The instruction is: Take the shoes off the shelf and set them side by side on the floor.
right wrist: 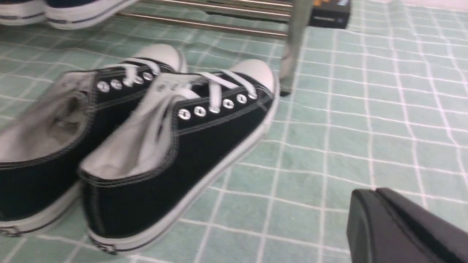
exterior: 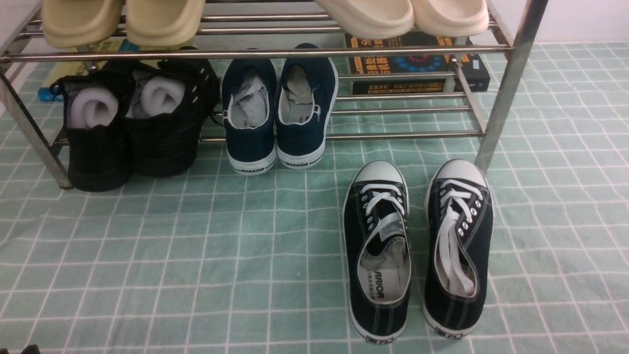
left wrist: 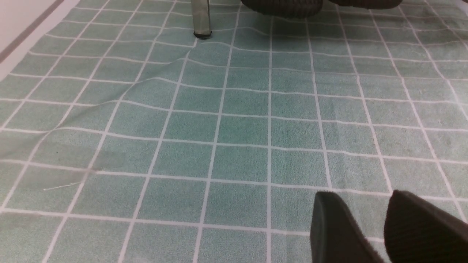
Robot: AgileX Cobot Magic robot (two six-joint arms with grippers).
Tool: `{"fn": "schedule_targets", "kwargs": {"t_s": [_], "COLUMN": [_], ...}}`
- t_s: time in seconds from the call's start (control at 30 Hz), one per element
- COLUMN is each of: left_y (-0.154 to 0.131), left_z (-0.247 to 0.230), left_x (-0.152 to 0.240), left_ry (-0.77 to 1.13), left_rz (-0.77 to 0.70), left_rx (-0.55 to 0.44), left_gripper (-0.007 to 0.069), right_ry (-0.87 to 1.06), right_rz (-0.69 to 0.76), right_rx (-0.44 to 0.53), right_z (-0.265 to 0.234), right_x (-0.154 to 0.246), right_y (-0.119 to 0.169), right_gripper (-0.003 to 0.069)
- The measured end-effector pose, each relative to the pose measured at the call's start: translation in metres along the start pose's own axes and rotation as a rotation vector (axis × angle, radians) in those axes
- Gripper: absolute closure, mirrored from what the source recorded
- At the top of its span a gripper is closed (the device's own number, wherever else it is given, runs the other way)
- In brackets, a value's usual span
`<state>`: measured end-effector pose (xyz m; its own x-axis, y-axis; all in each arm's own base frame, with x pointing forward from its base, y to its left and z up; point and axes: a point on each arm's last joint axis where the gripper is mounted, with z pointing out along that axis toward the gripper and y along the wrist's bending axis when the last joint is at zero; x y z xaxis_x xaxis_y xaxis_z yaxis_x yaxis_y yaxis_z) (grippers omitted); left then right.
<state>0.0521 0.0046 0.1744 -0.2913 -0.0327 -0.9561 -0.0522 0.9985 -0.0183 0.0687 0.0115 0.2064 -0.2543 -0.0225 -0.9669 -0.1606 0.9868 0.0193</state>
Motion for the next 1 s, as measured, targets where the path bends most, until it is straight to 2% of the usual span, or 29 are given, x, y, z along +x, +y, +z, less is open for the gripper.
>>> {"fn": "schedule_targets", "kwargs": {"t_s": [0.1, 0.23, 1.0], "left_y": [0.0, 0.0, 0.0], "left_z": [0.0, 0.0, 0.0], "left_x": [0.0, 0.0, 0.0], "left_ry": [0.0, 0.0, 0.0], "left_rz": [0.0, 0.0, 0.0], "left_rx": [0.0, 0.0, 0.0], "left_gripper": [0.0384, 0.0384, 0.0384], "right_ry": [-0.015, 0.005, 0.044], "right_rz": [0.038, 0.074, 0.065], "right_rx": [0.107, 0.158, 0.178], "right_z": [-0.003, -0.006, -0.01], "right_x": [0.023, 0.033, 0.036], "right_y": [-0.007, -0.009, -0.01], "right_gripper": [0.0651, 0.0648, 0.0622]}}
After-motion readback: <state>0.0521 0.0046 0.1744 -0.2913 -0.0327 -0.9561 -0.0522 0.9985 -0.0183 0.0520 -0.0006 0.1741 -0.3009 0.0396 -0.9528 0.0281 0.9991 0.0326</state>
